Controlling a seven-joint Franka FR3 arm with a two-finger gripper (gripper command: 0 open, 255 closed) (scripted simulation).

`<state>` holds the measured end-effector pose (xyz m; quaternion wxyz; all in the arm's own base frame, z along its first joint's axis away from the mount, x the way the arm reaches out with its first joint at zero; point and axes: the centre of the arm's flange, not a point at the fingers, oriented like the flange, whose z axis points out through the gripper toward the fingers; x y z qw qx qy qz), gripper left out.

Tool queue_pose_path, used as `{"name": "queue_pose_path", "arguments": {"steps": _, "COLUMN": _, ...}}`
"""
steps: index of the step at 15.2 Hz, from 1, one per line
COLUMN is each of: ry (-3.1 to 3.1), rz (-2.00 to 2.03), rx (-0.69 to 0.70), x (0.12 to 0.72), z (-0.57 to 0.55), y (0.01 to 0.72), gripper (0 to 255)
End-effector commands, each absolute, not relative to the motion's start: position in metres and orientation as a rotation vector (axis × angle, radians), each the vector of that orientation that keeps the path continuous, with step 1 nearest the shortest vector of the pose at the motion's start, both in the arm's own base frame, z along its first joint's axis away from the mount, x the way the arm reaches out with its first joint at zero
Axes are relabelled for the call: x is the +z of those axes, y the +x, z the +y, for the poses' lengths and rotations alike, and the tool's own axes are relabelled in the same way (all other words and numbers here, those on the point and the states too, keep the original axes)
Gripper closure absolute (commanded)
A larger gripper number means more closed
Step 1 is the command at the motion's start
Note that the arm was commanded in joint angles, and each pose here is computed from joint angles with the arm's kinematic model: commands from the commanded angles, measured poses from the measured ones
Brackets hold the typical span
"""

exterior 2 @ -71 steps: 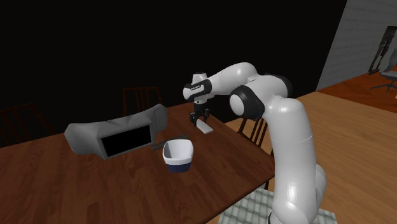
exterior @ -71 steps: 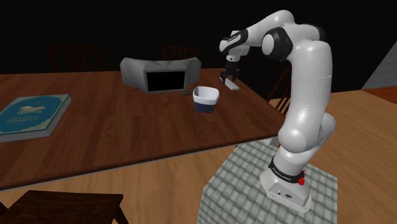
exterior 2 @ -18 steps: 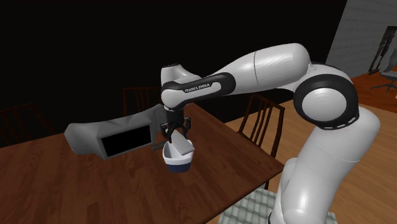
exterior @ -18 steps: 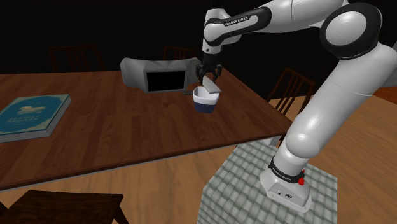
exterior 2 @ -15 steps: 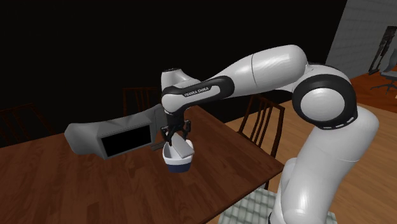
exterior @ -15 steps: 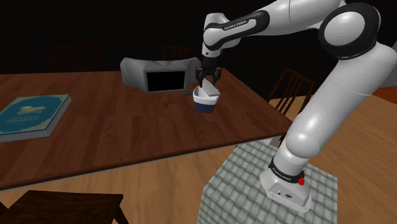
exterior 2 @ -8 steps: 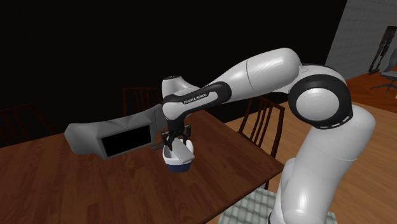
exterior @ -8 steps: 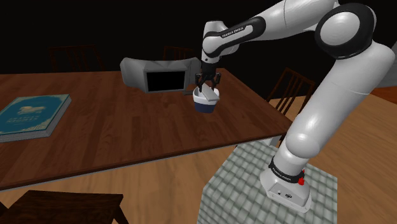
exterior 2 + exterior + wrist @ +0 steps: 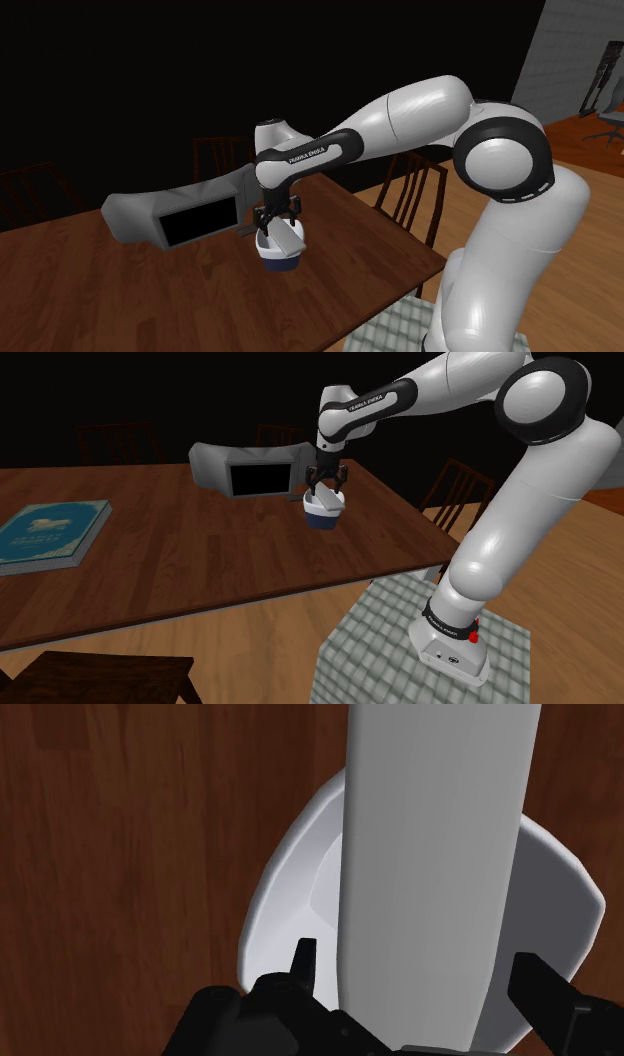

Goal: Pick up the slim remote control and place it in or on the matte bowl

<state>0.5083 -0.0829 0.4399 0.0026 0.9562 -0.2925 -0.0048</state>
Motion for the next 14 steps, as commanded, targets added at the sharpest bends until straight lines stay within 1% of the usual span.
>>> {"name": "queue_pose_path", "arguments": {"steps": 1, "ry": 2.999, "rz": -0.918, "rx": -0.015, "x": 0.44, "z": -0.083, "y": 0.508, "gripper": 0}}
{"name": "queue_pose_path", "arguments": {"steps": 3, "ry": 2.999, "rz": -0.918, "rx": -0.015, "x": 0.44, "z": -0.083, "y": 0.508, "gripper": 0}}
{"name": "queue_pose_path", "arguments": {"steps": 7, "ry": 2.999, "rz": -0.918, "rx": -0.015, "x": 0.49, "z": -0.083, "y": 0.509, "gripper": 0}}
{"name": "queue_pose_path", "arguments": {"steps": 14, "ry": 2.999, "rz": -0.918, "rx": -0.015, "x": 0.49, "z": -0.083, "y": 0.509, "gripper": 0}}
